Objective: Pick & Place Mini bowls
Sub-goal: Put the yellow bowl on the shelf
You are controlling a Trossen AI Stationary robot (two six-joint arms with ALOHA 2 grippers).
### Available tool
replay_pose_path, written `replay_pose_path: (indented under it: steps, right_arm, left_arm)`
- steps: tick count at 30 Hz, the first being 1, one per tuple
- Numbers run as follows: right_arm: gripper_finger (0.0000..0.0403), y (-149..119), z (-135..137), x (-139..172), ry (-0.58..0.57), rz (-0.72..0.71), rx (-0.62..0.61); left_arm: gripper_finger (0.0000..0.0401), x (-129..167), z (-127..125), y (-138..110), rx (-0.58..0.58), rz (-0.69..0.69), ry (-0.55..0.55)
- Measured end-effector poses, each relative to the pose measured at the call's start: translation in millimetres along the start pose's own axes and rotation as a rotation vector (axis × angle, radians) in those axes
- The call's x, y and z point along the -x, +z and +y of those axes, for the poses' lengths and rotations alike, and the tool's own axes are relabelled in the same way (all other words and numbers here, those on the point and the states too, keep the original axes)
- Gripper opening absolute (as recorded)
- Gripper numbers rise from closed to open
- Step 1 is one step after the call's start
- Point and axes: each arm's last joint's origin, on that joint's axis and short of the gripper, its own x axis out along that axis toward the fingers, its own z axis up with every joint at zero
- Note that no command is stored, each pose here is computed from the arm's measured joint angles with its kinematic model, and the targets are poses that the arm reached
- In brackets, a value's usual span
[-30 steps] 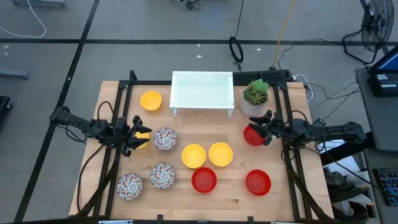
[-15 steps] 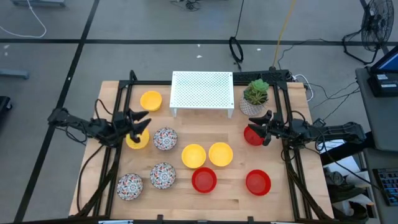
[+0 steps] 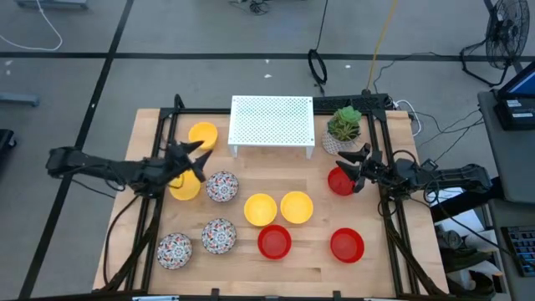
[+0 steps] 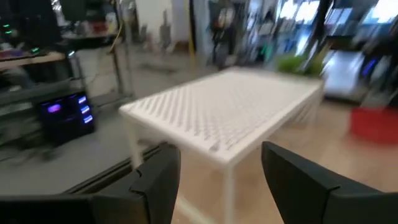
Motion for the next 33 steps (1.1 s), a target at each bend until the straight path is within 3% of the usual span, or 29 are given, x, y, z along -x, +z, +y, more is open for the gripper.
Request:
replay_pose_path:
  steps: [8, 12, 16, 25, 33]
  right_arm:
    - [0.0171, -0.7, -0.2, 0.0, -0.002, 0.007, -0.005]
    - [0.0171, -0.8, -0.2, 0.0, -0.002, 0.007, -0.005]
    - [0.0171, -0.8, -0.2, 0.0, -0.002, 0.007, 0.01]
    - [0.0171, -0.7, -0.2, 0.0, -0.001, 0.007, 0.051]
    - [0.0171, -0.8, -0.2, 0.0, -0.001, 0.007, 0.051]
  left_arm:
    - [0.0225, -27.2, 6.5, 7.4, -0.185, 0.408, 0.186]
    - [0.0225, -37.1, 15.0, 5.9, -0.124, 0.618, 0.218]
    - [0.0225, -49.4, 22.4, 0.7, -0.076, 0.739, 0.212]
    - [0.0225, -82.3, 46.6, -18.0, 0.008, 0.874, 0.212]
    - [0.0225, -103.9, 64.3, -31.5, 0.028, 0.885, 0.248]
